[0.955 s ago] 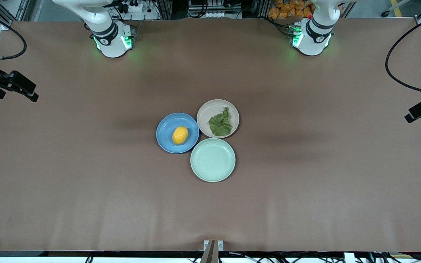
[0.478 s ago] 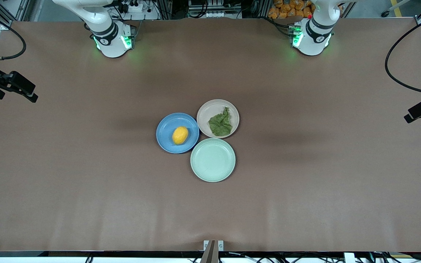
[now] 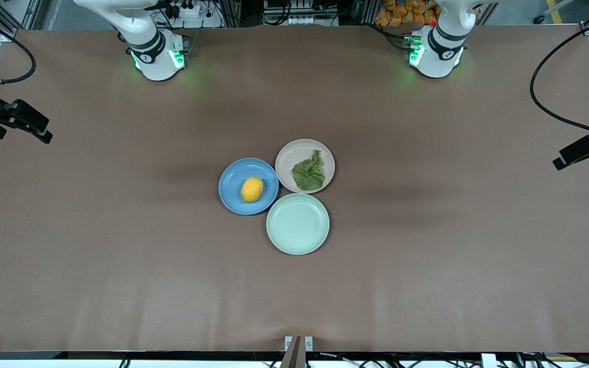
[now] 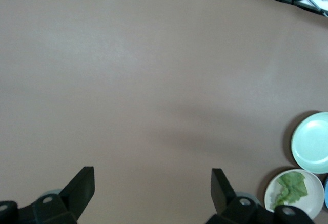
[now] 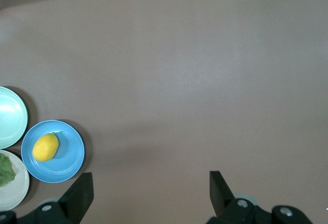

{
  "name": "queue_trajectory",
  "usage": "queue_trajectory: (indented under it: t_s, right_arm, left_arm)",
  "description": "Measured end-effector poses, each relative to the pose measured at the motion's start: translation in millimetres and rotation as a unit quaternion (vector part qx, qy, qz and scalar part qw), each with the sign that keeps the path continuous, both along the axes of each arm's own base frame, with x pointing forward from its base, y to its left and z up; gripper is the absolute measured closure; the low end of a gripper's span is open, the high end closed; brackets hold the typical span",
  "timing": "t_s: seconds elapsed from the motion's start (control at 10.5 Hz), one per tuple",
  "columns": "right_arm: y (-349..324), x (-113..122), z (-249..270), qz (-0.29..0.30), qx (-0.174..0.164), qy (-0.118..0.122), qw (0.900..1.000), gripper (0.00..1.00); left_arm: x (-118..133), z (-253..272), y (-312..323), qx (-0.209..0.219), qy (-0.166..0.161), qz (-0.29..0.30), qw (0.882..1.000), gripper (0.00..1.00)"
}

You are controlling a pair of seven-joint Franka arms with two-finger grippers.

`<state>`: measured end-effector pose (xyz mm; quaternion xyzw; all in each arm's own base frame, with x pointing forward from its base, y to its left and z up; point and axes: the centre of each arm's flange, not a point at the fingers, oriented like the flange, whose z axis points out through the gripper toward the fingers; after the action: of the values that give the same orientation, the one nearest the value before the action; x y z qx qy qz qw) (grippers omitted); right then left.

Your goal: Place lemon and lettuce in plates

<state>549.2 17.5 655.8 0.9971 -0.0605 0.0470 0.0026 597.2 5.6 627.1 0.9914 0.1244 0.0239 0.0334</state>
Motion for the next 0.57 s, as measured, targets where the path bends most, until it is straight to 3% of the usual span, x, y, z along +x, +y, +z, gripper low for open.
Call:
queue_trajectory:
  t_s: [0.57]
  right_arm:
    - [0, 0, 0, 0.000, 0.000, -0.001, 1.000, 0.00]
  left_arm:
    - [-1, -1, -17, -0.002, 0.006, -0.016, 1.000, 0.00]
